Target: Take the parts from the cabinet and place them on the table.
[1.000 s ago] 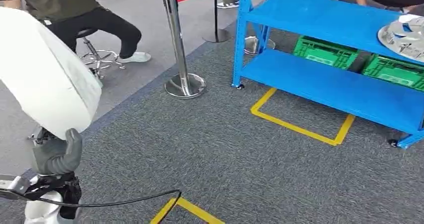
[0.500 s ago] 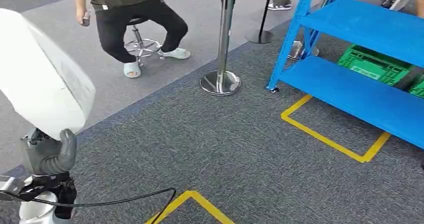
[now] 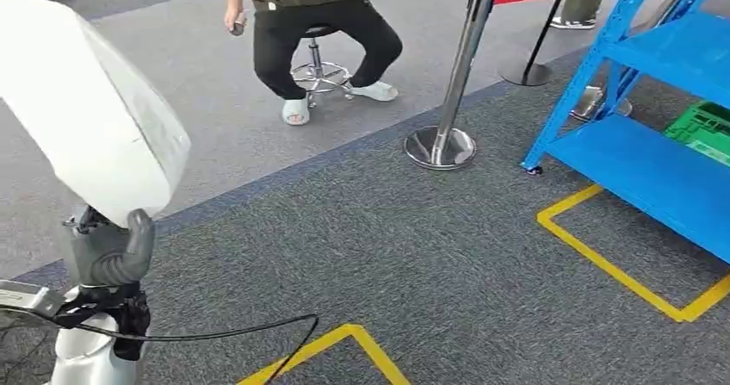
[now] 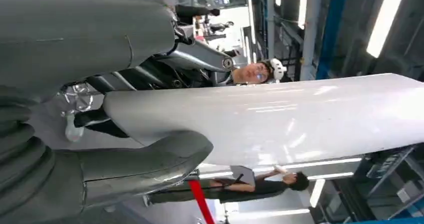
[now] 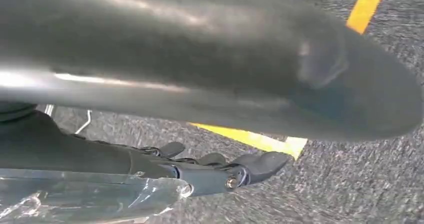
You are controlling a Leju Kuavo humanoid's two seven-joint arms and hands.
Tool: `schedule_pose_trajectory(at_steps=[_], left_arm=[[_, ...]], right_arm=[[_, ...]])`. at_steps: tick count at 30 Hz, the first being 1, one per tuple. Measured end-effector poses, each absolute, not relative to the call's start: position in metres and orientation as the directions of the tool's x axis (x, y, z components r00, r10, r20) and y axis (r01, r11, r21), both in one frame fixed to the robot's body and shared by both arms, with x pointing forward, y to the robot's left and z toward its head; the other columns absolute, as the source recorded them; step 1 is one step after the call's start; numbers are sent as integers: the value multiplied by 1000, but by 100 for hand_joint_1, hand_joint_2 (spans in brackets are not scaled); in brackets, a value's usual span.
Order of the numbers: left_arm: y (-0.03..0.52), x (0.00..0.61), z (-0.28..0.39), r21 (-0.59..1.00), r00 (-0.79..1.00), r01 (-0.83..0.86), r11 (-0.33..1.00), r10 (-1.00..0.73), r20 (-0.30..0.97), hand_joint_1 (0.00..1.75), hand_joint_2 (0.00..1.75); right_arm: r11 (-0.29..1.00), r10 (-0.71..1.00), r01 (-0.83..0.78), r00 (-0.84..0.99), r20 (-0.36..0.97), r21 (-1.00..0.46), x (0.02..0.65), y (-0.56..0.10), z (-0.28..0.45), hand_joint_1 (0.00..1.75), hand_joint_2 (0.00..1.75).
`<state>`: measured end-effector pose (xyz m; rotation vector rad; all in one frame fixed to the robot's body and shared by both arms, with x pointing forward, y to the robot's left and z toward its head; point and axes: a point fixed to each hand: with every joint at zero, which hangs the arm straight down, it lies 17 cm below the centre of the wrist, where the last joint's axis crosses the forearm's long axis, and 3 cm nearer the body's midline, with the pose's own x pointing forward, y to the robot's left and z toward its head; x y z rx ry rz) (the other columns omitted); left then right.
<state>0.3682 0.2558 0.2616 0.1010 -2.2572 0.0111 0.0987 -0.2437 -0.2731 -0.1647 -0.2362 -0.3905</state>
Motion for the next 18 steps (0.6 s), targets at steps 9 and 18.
schedule_pose_trajectory(at_steps=[9,18], left_arm=[[248,374,260,32,-624,-64,997,-65,779,175,175],[252,376,256,8,-619,-66,998,-47,784,175,175]], right_arm=[[904,-373,410,894,248,-119,95,-244,-274,0,0],[909,-361,399,898,250,-119,96,-244,-274,0,0]])
